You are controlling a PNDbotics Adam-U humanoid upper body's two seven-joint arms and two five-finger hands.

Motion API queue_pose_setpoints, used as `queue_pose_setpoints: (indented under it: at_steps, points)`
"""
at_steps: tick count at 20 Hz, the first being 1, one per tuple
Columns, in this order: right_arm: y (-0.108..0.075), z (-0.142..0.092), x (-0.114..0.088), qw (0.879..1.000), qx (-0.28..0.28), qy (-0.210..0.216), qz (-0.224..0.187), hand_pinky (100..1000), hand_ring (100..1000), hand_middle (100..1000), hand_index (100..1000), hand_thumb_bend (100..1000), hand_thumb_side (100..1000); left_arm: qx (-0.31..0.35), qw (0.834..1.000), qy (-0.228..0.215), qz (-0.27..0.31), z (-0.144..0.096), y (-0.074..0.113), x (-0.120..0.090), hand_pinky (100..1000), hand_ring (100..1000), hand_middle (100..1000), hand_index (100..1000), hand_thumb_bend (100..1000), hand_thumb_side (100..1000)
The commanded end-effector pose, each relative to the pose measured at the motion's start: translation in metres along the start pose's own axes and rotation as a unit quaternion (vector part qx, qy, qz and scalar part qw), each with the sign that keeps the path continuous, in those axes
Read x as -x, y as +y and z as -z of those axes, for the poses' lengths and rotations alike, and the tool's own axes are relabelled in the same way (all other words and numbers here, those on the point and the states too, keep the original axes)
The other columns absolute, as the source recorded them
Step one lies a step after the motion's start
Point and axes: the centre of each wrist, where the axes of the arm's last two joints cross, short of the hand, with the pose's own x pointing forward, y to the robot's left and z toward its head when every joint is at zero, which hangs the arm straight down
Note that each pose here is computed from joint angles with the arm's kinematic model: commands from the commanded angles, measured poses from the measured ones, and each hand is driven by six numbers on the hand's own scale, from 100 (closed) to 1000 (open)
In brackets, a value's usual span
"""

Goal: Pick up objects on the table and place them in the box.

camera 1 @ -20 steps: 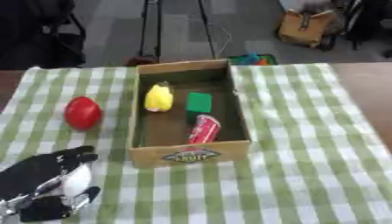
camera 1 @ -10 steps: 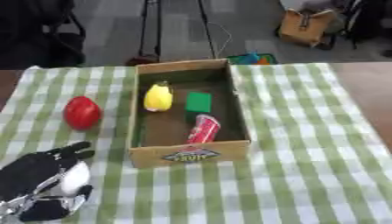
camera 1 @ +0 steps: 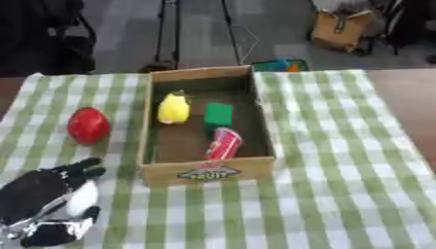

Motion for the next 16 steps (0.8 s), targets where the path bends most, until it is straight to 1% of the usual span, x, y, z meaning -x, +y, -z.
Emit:
queue_pose_setpoints:
  at_steps: [1, 2, 3, 5, 6, 8, 10, 11, 12, 13, 14, 15, 16]
  points:
    - [-0.0006, 0.0091, -0.0053, 1.000, 0.012, -0.020, 0.010, 552, 528, 465, 532, 100, 668, 0.047, 0.999, 0.007, -0.001, -0.0005, -0.0189, 0.0051, 387, 822, 1000, 952, 150, 619]
    - [-0.0005, 0.0092, -0.0053, 1.000, 0.013, -0.020, 0.010, 552, 528, 465, 532, 100, 668, 0.050, 0.999, 0.006, -0.002, -0.0004, -0.0197, 0.0052, 387, 821, 1000, 951, 151, 620]
    - [-0.0005, 0.0093, -0.0054, 1.000, 0.013, -0.020, 0.010, 552, 528, 465, 532, 100, 667, 0.053, 0.999, 0.006, -0.003, -0.0003, -0.0201, 0.0055, 378, 808, 1000, 924, 142, 612]
    - [-0.0005, 0.0094, -0.0053, 1.000, 0.014, -0.020, 0.010, 553, 528, 465, 532, 100, 668, 0.058, 0.998, 0.005, -0.006, -0.0003, -0.0208, 0.0060, 376, 801, 1000, 910, 138, 616]
    - [-0.0005, 0.0094, -0.0053, 1.000, 0.014, -0.020, 0.009, 553, 528, 465, 532, 100, 667, 0.059, 0.998, 0.005, -0.008, -0.0003, -0.0211, 0.0062, 370, 793, 1000, 881, 135, 623]
    - [-0.0007, 0.0095, -0.0053, 1.000, 0.015, -0.020, 0.009, 553, 528, 464, 533, 100, 663, 0.060, 0.998, 0.001, -0.016, -0.0003, -0.0212, 0.0060, 356, 769, 1000, 813, 101, 658]
    - [-0.0009, 0.0095, -0.0053, 1.000, 0.016, -0.020, 0.008, 552, 528, 463, 532, 100, 661, 0.059, 0.998, -0.004, -0.030, -0.0005, -0.0198, 0.0059, 339, 740, 995, 780, 100, 676]
    - [-0.0009, 0.0094, -0.0053, 1.000, 0.016, -0.019, 0.008, 552, 528, 463, 532, 100, 660, 0.059, 0.998, -0.006, -0.035, -0.0007, -0.0189, 0.0060, 336, 731, 983, 771, 100, 683]
    - [-0.0009, 0.0094, -0.0053, 1.000, 0.016, -0.019, 0.008, 552, 529, 462, 532, 100, 658, 0.059, 0.997, -0.008, -0.042, -0.0007, -0.0183, 0.0058, 315, 704, 939, 752, 100, 693]
    - [-0.0009, 0.0095, -0.0053, 1.000, 0.017, -0.019, 0.008, 552, 529, 462, 532, 100, 658, 0.059, 0.997, -0.009, -0.047, -0.0008, -0.0178, 0.0059, 315, 704, 939, 752, 100, 693]
    - [-0.0009, 0.0095, -0.0053, 1.000, 0.017, -0.019, 0.008, 552, 529, 461, 532, 100, 657, 0.060, 0.997, -0.009, -0.051, -0.0009, -0.0173, 0.0059, 300, 688, 884, 734, 100, 701]
    - [-0.0009, 0.0095, -0.0053, 1.000, 0.018, -0.019, 0.008, 552, 529, 461, 532, 100, 657, 0.060, 0.997, -0.010, -0.055, -0.0009, -0.0169, 0.0060, 300, 688, 884, 734, 100, 701]
    - [-0.0008, 0.0095, -0.0053, 1.000, 0.018, -0.019, 0.008, 552, 529, 460, 532, 100, 655, 0.061, 0.996, -0.010, -0.057, -0.0009, -0.0165, 0.0059, 283, 668, 821, 720, 100, 706]
